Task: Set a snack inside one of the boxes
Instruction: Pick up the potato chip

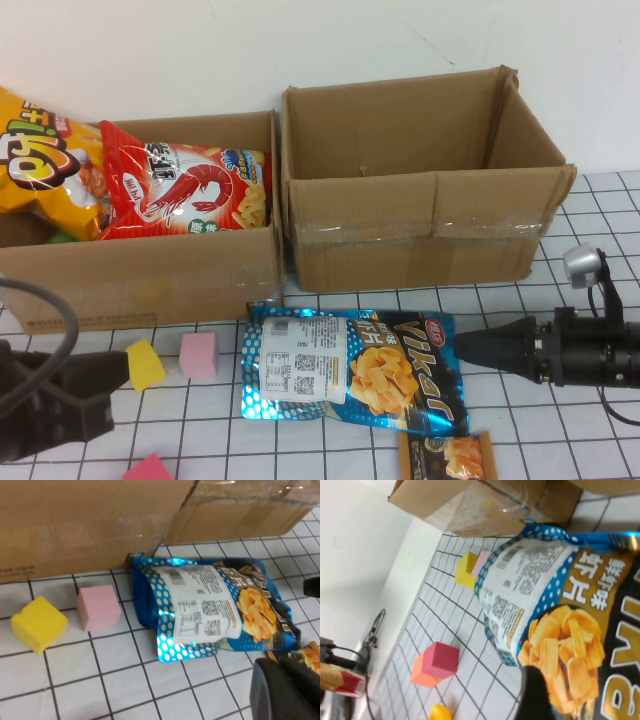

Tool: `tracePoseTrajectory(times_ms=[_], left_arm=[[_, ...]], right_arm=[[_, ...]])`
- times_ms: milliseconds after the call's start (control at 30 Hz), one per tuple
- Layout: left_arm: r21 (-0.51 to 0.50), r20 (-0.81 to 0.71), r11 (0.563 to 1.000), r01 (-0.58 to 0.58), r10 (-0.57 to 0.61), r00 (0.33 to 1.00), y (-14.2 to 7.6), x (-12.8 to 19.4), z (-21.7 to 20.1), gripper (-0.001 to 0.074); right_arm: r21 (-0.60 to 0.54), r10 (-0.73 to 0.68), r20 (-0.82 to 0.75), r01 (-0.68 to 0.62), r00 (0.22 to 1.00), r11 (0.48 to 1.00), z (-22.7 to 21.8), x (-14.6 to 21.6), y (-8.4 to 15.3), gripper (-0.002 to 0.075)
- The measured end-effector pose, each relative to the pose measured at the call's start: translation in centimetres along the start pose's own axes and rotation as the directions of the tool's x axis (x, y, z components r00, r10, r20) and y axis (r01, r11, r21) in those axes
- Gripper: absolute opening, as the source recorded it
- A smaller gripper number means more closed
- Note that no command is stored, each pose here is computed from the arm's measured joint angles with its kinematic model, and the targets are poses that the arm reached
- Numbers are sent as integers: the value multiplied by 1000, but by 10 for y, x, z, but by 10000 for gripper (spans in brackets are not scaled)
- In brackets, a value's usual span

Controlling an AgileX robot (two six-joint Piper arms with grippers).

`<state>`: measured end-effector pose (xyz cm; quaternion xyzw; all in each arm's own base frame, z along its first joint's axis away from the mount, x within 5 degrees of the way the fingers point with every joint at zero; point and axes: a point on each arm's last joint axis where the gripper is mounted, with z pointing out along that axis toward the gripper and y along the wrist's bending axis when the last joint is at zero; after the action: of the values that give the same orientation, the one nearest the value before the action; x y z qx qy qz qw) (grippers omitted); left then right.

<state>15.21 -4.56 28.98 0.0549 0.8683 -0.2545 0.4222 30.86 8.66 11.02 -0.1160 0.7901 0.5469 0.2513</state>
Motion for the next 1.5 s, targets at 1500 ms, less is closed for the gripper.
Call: tracePoseTrajectory(times_ms=[1500], left_arm=[[-63, -362, 997, -34, 9, 932, 18, -27, 135, -2]], right_arm=[[532, -11, -76, 50, 997, 845, 30, -19, 78, 399]])
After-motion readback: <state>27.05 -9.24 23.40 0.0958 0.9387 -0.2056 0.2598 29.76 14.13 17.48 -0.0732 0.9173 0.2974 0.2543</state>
